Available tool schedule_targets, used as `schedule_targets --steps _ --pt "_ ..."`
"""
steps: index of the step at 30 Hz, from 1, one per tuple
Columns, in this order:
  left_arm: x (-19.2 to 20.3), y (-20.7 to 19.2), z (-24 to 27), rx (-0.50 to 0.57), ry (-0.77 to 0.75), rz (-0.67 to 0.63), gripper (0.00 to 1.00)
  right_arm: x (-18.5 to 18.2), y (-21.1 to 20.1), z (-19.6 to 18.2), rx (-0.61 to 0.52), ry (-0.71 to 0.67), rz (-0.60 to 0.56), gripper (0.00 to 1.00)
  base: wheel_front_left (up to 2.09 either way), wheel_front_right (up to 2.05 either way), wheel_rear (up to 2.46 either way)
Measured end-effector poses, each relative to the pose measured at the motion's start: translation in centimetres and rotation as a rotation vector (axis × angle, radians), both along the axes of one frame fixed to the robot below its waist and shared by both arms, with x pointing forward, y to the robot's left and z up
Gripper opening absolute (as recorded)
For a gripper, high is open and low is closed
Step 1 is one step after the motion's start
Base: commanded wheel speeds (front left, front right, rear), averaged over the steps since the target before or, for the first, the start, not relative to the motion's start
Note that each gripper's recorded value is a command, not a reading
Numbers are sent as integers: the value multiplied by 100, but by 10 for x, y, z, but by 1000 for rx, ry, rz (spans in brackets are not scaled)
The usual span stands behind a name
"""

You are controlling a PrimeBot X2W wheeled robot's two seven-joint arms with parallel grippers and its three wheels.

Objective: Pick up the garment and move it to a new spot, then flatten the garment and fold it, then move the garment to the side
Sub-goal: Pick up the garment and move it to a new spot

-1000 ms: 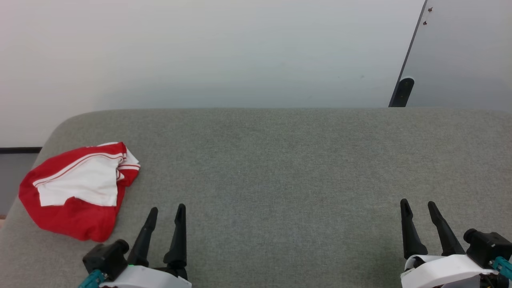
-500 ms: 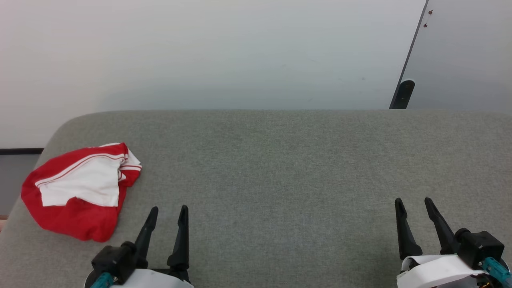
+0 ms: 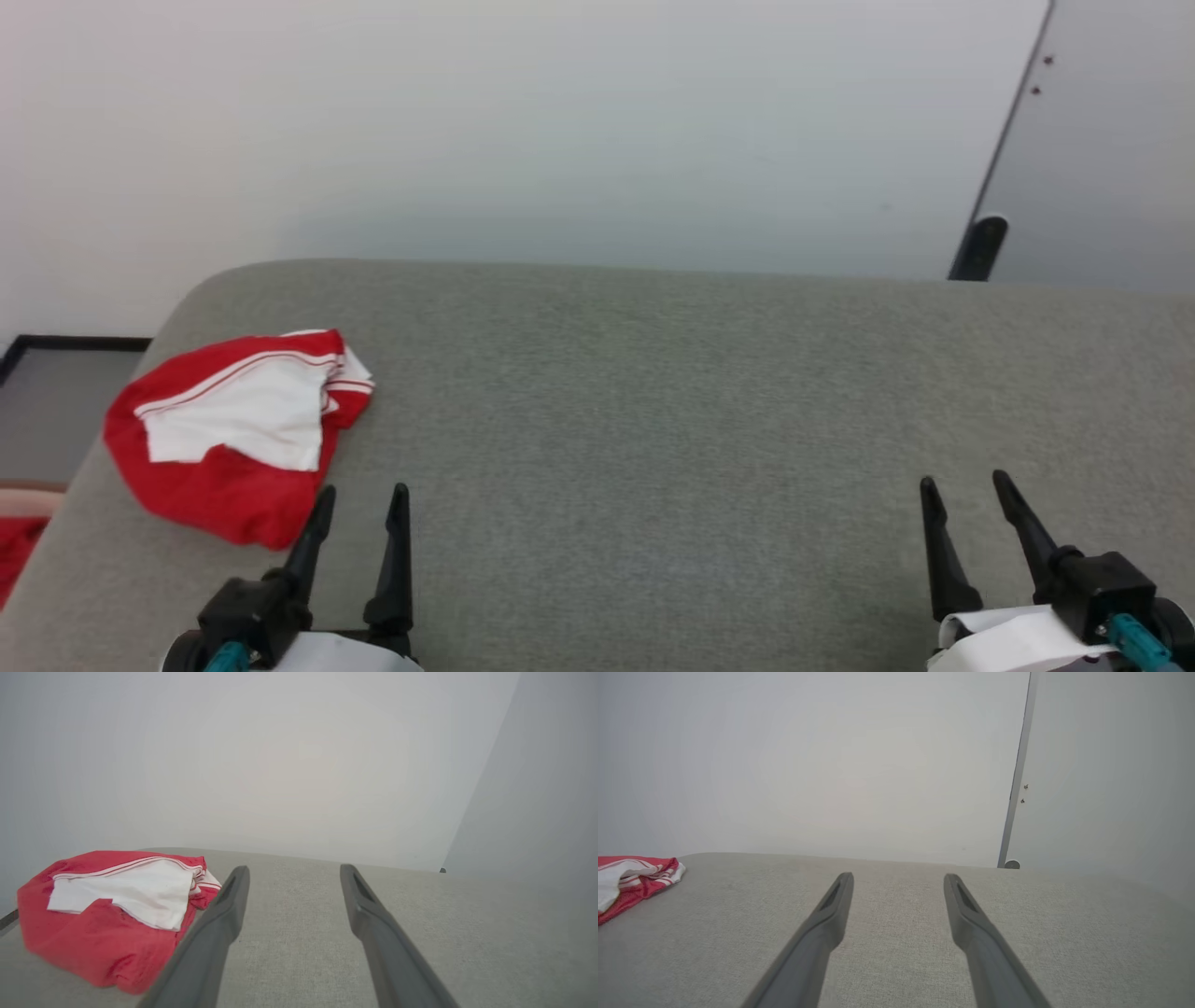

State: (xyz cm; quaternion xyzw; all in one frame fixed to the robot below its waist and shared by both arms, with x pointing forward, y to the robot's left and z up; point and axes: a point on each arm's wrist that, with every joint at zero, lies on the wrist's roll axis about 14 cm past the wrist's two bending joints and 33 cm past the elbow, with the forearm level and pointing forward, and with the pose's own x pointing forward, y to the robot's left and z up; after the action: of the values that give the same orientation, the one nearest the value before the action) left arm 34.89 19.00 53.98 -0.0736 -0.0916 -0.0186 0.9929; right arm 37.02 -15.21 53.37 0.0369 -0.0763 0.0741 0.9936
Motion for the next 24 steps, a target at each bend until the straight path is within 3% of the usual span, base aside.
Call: schedule_targets --steps 11,24 --pt "-33 65 -1 26 -4 223 100 4 78 3 -41 -11 230 100 0 0 0" --pt "-113 146 -1 16 -13 533 100 -2 194 19 -44 -45 565 100 0 0 0"
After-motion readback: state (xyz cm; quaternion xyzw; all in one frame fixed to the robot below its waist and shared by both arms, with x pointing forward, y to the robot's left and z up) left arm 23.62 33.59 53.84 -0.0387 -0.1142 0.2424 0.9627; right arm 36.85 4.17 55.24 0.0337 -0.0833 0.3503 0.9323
